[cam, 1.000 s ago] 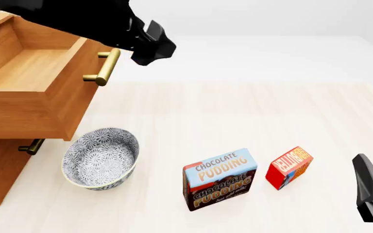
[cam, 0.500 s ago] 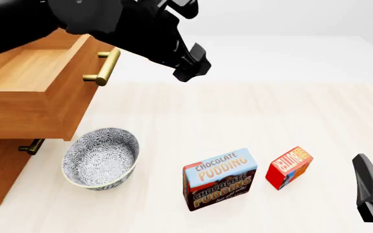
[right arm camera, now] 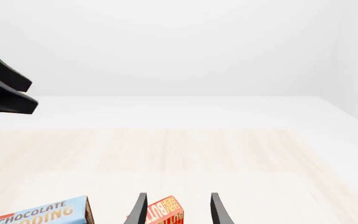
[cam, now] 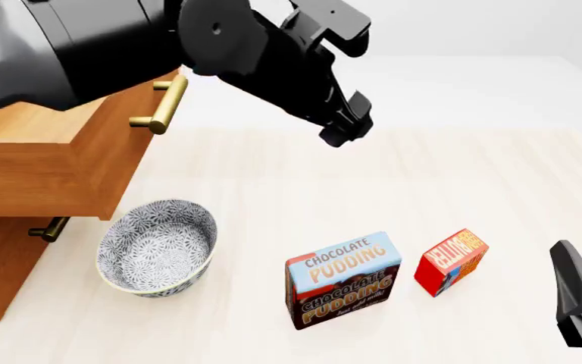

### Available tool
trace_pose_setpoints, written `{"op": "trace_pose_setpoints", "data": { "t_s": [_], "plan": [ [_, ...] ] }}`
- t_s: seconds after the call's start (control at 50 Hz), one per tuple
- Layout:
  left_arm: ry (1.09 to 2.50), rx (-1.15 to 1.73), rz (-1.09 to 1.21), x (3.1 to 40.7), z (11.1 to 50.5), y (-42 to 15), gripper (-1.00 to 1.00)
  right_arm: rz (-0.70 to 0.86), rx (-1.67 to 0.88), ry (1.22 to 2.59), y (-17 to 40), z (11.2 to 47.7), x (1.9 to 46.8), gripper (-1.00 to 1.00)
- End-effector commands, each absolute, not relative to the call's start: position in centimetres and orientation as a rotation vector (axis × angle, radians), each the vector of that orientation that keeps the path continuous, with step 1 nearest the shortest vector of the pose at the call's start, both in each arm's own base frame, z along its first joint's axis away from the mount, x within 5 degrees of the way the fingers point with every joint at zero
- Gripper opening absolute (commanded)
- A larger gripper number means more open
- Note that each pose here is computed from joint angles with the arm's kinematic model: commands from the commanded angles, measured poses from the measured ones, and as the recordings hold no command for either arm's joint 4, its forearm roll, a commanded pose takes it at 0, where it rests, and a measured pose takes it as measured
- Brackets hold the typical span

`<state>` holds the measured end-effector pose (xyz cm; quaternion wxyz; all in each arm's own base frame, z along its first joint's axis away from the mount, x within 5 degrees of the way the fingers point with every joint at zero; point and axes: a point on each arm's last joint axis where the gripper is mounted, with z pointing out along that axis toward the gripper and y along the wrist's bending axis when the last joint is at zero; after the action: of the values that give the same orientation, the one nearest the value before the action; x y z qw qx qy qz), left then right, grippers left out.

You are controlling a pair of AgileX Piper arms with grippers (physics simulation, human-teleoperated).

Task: Put the butter at the back in the top drawer of the cabinet and close it.

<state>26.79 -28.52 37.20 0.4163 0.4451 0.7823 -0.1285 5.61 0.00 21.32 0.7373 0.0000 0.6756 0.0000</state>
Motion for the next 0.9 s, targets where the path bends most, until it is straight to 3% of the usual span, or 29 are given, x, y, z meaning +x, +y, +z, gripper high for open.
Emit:
{"op": "trace_pose_setpoints", "data": {
  "t_s": [0.02, 0.9],
  "plan": [
    [1.976, 1.149, -0.337, 26.9, 36.0, -30.4, 1.00, 0.000, 0.000, 1.484, 0.0, 21.3, 5.6, 1.00],
    [2.008, 1.248, -0.371, 26.1, 32.3, -35.1, 1.00, 0.000, 0.000, 1.484, 0.0, 21.3, 5.6, 1.00]
  ]
}}
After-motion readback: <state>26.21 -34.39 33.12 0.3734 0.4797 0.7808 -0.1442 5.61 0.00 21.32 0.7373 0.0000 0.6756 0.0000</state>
